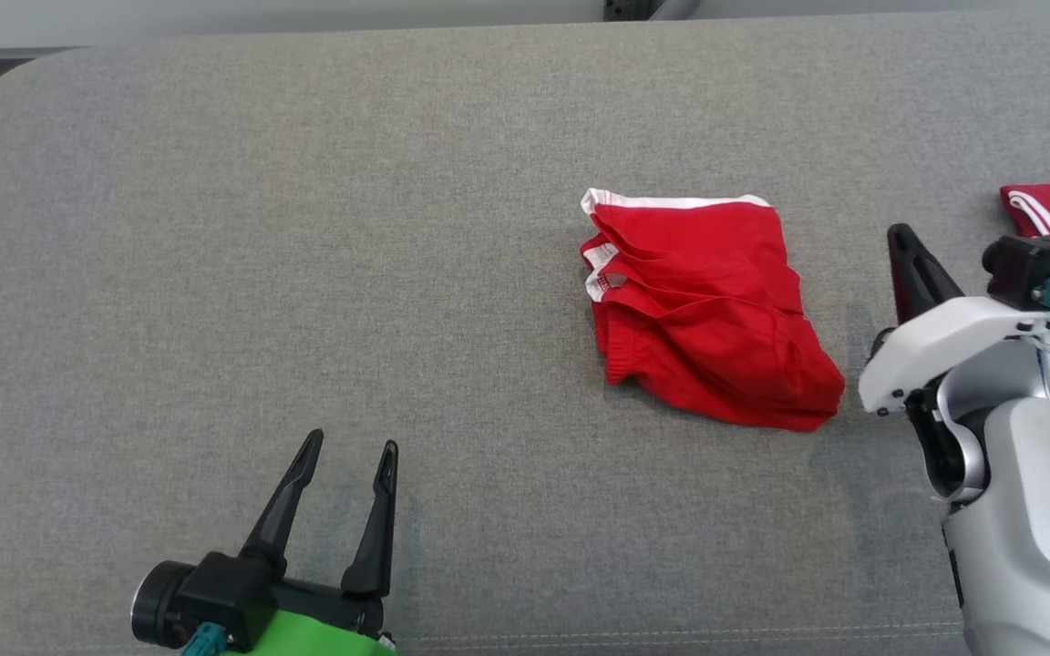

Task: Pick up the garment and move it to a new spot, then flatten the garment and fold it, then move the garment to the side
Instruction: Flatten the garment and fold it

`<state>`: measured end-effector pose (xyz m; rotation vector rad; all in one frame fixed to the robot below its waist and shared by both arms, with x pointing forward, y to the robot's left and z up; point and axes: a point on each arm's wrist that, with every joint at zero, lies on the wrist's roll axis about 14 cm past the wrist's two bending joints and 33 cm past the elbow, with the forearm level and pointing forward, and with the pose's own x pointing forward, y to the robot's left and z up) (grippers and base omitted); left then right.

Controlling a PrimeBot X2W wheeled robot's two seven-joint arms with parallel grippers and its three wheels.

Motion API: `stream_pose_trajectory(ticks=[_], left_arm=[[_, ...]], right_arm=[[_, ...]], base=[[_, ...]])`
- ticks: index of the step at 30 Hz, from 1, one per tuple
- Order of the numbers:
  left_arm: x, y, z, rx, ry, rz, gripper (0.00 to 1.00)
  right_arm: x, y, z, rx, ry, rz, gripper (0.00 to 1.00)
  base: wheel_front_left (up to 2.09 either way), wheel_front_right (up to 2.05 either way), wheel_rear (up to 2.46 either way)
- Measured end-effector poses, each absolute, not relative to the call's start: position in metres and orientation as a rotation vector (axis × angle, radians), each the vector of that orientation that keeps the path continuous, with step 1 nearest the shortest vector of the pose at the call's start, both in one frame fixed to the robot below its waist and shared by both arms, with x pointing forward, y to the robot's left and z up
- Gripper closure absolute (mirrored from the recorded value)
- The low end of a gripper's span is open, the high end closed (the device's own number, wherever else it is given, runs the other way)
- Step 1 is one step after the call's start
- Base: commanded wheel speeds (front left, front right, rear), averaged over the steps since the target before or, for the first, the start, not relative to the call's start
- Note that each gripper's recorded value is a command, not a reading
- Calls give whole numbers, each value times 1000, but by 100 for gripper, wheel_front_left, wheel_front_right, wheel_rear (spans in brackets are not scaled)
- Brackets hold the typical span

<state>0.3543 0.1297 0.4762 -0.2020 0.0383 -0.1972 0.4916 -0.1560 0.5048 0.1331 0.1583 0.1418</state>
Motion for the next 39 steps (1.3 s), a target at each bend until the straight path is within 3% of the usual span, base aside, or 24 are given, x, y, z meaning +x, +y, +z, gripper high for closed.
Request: stream_pose_trajectory(ticks=[6, 12, 26, 39], left_arm=[[362, 141, 468, -185, 61, -173, 0], [354, 156, 463, -196, 78, -110, 0], [346, 157, 472, -218, 49, -88, 0], [346, 156, 470, -215, 55, -90, 0]], right_arm=[[515, -116, 461, 76, 234, 268, 100], [510, -88, 433, 70, 286, 367, 100], [445, -44, 426, 163, 318, 533, 100], [419, -4, 423, 215, 357, 628, 100]], base=[[0, 0, 0], [0, 0, 0], [0, 0, 0], [0, 0, 0]])
